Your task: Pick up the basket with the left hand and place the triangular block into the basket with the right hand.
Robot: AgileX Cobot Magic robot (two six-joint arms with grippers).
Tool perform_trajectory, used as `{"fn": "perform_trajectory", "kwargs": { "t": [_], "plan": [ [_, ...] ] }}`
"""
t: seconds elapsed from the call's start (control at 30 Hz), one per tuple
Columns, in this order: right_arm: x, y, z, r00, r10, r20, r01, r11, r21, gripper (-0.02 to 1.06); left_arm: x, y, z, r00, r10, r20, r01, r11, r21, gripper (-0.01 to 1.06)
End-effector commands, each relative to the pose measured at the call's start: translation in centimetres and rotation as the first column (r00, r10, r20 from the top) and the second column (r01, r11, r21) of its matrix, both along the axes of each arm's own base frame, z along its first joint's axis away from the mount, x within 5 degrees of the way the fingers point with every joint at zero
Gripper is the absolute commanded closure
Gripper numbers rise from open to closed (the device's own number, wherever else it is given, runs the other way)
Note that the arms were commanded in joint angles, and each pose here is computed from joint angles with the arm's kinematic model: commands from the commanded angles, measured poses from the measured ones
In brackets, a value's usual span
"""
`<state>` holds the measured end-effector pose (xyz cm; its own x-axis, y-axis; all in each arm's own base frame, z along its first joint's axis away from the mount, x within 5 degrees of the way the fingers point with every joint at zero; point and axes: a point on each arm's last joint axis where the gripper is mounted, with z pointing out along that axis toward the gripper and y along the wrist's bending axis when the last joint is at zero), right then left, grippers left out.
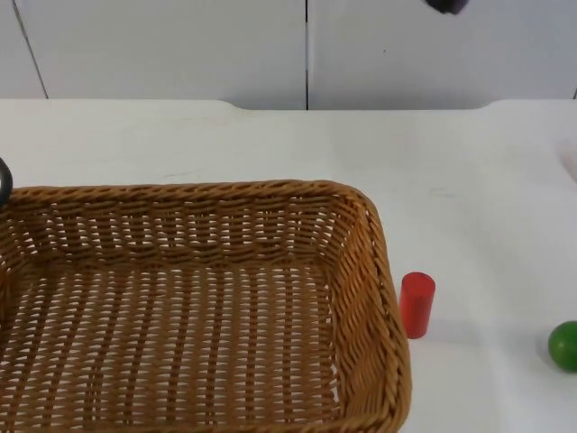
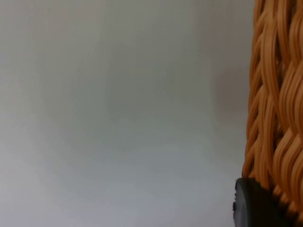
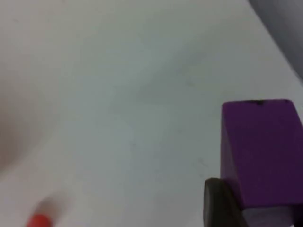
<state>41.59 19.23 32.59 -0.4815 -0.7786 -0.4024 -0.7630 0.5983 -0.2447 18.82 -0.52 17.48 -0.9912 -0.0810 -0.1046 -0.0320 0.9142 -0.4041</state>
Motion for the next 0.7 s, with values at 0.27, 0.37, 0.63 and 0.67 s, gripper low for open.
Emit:
{"fn": "perform_trajectory", "kwargs": {
  "t": [0.27,0.37,0.63,0.67],
  "plan": [
    [-8.7,4.1,-1.2,0.987,0.020,-0.157,-0.024,0.999,-0.022,1.05,0.1,-0.1,0.3,1.000,0.013,0.018,-0.013,1.000,-0.012,1.05],
    [-12.2,5.3,-1.8,0.989,0.060,-0.133,-0.057,0.998,0.029,1.05,0.1,-0.1,0.3,1.000,0.013,0.018,-0.013,1.000,-0.012,1.05],
    [-18.1,8.2,-4.3,0.967,0.191,-0.169,-0.175,0.979,0.109,1.05,0.1,-0.1,0.2,1.000,0.013,0.015,-0.013,1.000,-0.013,1.05],
    [-18.5,8.8,-4.9,0.965,0.208,-0.161,-0.190,0.974,0.120,1.05,0.1,-0.1,0.2,1.000,0.014,0.016,-0.014,1.000,-0.014,1.05]
  ]
}}
